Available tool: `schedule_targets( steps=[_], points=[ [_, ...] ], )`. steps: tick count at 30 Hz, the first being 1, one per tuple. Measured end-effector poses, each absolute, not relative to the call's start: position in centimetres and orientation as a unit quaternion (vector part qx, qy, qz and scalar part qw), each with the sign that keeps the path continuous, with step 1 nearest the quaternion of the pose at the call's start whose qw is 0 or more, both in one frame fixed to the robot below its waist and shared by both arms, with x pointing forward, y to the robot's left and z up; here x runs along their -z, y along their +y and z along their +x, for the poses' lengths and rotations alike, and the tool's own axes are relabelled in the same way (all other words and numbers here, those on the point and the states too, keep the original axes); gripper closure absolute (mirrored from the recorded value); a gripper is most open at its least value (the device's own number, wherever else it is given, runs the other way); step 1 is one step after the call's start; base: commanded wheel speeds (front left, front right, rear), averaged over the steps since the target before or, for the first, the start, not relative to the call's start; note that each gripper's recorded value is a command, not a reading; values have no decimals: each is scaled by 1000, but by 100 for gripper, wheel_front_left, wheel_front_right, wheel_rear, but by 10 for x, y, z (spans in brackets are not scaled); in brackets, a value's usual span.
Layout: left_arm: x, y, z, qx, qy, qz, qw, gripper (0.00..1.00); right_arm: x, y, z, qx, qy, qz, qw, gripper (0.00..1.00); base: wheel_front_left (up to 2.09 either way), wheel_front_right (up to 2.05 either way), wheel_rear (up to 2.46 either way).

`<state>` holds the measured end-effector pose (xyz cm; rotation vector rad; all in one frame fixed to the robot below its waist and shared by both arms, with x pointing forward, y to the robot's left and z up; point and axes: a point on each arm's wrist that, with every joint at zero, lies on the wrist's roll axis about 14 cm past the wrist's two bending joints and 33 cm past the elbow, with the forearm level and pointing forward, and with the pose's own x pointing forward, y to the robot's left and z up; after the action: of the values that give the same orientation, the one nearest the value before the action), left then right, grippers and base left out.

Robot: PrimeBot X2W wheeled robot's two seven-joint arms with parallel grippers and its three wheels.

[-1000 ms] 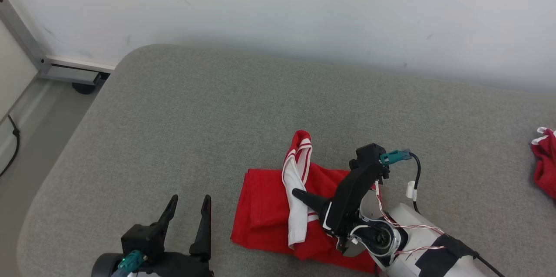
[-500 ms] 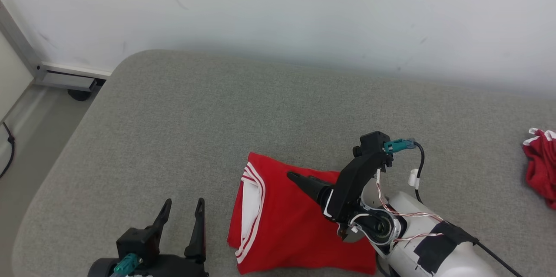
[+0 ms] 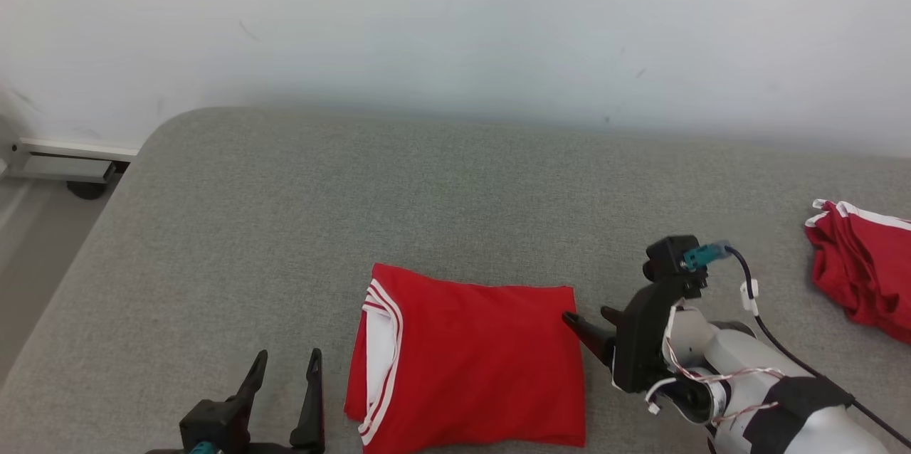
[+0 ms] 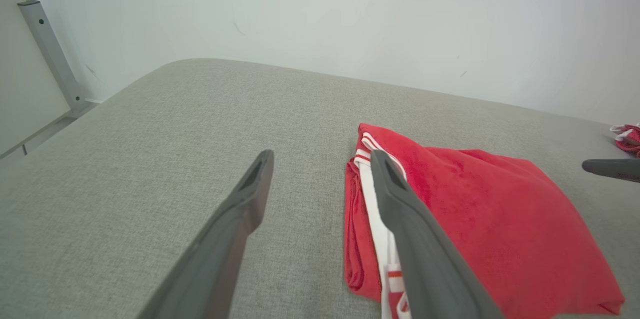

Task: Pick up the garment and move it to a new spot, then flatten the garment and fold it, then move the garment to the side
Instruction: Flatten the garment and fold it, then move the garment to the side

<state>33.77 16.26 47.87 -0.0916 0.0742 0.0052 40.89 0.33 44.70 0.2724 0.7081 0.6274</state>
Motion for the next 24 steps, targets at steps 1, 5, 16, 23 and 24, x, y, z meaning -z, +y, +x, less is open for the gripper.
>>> schedule_targets(
  steps=[1,5,16,23,24],
  points=[
    [-479,160,338,1,37,-46,998,0,-443,-1,407,-296,344,128,882,0,0,0,0],
    [-479,155,340,8,38,-46,998,0,-429,-7,400,-287,359,124,880,0,0,0,0],
    [-475,154,341,8,44,-46,998,0,-415,0,396,-275,380,125,875,0,0,0,0],
    [-474,155,341,6,46,-47,998,0,-404,-2,394,-264,395,124,871,0,0,0,0],
    [-473,155,342,6,47,-47,998,0,-402,-1,394,-263,397,126,870,0,0,0,0]
  ],
)
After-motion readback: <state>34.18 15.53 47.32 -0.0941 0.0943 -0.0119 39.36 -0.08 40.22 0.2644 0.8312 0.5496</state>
